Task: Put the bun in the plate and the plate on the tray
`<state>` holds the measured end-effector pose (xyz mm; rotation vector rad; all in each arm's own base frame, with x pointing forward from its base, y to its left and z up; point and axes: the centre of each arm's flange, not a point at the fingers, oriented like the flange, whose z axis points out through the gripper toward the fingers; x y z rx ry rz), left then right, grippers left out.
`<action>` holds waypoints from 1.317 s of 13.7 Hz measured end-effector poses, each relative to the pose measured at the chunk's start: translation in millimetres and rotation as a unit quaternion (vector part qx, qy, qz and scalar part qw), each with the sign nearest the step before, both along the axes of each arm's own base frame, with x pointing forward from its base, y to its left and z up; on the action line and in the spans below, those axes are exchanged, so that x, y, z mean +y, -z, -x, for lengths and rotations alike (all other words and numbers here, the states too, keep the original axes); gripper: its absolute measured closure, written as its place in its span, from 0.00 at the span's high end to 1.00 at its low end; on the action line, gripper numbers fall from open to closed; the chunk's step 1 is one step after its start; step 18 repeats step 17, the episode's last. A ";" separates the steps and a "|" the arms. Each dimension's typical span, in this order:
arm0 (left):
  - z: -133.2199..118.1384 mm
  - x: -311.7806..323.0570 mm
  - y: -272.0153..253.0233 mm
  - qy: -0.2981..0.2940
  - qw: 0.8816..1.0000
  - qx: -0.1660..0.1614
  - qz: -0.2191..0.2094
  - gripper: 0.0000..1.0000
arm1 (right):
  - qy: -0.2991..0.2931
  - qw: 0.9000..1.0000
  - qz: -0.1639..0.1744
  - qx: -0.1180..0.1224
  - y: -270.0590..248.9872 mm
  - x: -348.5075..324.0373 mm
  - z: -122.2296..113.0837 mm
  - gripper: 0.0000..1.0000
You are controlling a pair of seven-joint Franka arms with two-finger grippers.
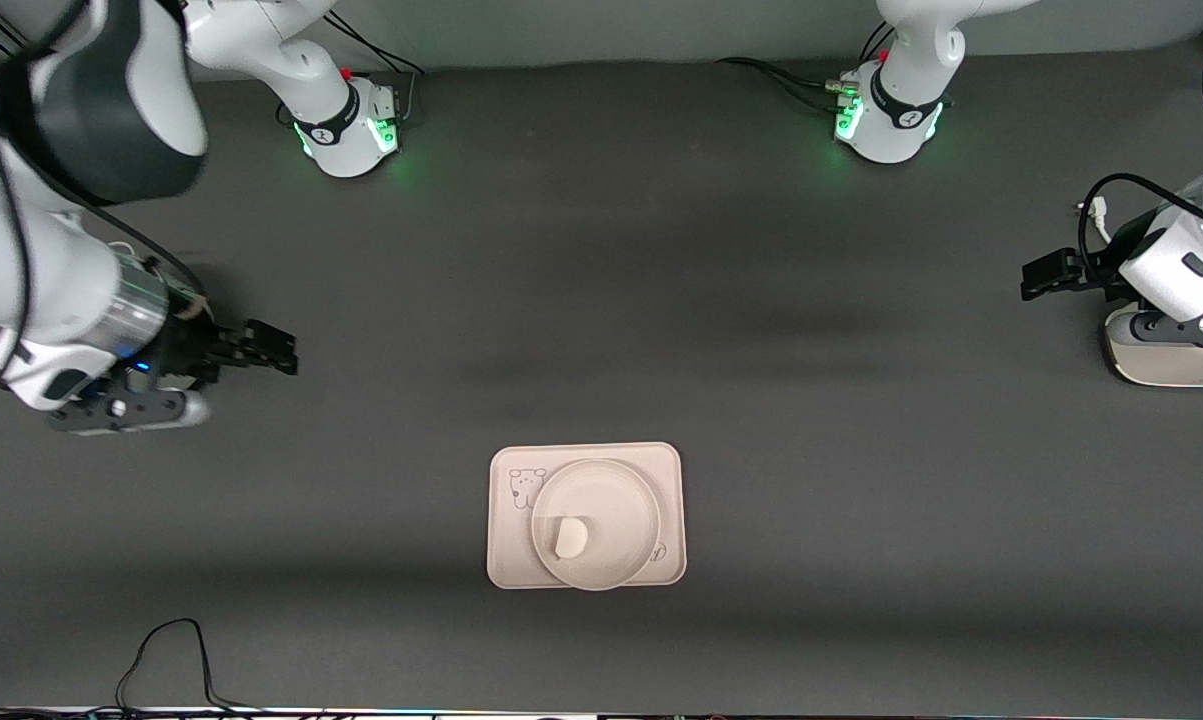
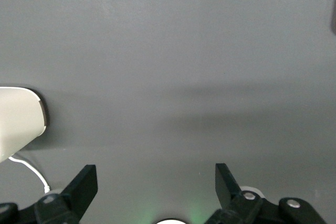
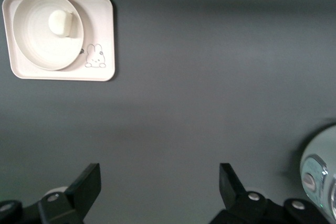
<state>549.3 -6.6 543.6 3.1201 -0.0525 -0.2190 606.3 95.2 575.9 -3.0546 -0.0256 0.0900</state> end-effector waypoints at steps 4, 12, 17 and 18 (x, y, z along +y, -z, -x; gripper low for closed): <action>-5.4 0.0 -1.7 0.000 1.000 -0.023 0.000 1.00 | -0.012 1.000 0.004 0.011 -2.8 -23.4 28.2 1.00; -18.7 6.1 -13.2 0.004 0.996 -0.084 -0.023 1.00 | -0.013 1.000 0.000 0.007 5.7 -33.3 57.1 1.00; -14.6 13.9 -47.7 -0.005 0.996 -0.085 -0.024 1.00 | -0.030 1.000 0.002 -0.001 4.3 -23.5 62.5 1.00; -14.6 13.9 -47.7 -0.005 0.996 -0.085 -0.024 1.00 | -0.030 1.000 0.002 -0.001 4.3 -23.5 62.5 1.00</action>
